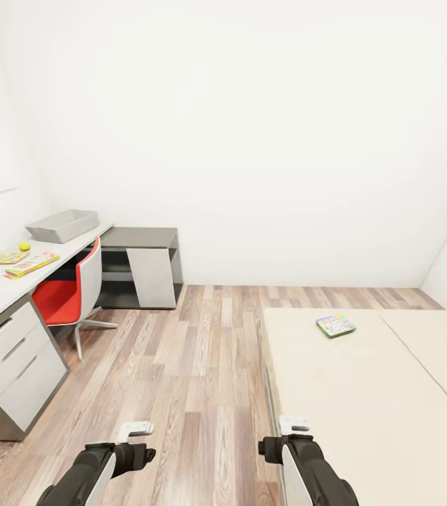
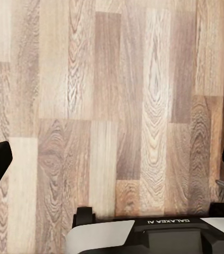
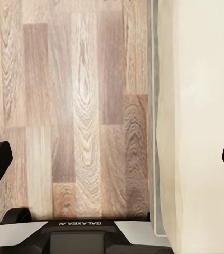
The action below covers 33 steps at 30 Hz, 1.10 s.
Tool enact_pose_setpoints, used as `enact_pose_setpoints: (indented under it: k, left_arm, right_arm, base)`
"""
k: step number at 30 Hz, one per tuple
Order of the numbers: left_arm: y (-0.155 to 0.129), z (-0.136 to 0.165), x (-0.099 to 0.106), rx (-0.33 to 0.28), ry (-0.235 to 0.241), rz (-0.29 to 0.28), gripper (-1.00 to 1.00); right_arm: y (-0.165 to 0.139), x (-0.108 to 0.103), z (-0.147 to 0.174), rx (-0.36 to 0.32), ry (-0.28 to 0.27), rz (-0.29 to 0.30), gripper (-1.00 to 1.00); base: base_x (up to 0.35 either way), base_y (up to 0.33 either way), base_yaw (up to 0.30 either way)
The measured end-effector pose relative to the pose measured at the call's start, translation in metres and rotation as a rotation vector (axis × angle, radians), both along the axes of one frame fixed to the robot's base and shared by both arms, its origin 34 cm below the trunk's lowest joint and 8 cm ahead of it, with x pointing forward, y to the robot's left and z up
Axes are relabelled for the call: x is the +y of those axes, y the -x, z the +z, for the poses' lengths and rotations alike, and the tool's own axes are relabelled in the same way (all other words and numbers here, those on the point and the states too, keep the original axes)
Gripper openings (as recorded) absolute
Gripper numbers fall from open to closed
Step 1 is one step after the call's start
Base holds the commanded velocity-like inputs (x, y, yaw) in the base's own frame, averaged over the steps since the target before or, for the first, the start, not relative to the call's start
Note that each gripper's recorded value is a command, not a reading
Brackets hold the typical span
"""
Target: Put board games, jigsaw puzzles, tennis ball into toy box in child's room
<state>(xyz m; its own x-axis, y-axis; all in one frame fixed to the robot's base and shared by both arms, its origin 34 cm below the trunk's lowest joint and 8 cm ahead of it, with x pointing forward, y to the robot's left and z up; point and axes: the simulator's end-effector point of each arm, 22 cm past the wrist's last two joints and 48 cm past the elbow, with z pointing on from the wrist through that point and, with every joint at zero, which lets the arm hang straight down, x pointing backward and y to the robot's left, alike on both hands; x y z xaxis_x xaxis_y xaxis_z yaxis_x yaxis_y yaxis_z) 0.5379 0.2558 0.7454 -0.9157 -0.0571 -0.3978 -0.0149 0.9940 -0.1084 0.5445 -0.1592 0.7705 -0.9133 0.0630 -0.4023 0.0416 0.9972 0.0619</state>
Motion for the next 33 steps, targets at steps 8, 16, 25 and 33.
enact_pose_setpoints:
  k: [8, 16, 25, 33]
  left_arm:
    - [0.0000, 0.0000, 0.0000, 0.000, 0.000, 0.000, 1.00]
    - [0.0000, 0.0000, -0.0007, 0.000, 0.001, 0.000, 1.00]
    - [0.0000, 0.0000, -0.0001, 0.000, 0.000, 0.000, 1.00]
    - [0.0000, 0.0000, -0.0002, 0.000, 0.000, 0.000, 1.00]
  right_arm:
    - [-0.0001, 0.0000, 0.0000, 0.000, 0.000, 0.000, 1.00]
    - [-0.0003, 0.0000, 0.0001, -0.001, 0.000, 0.000, 1.00]
    - [-0.0003, 0.0001, 0.0001, -0.001, -0.001, -0.001, 1.00]
    - [-0.0002, 0.0000, 0.0000, -0.001, 0.000, 0.000, 1.00]
  base:
    - [0.000, -0.003, 0.000]
    - [0.000, -0.104, 0.000]
    - [0.000, -0.050, 0.000]
    - [0.000, -0.005, 0.000]
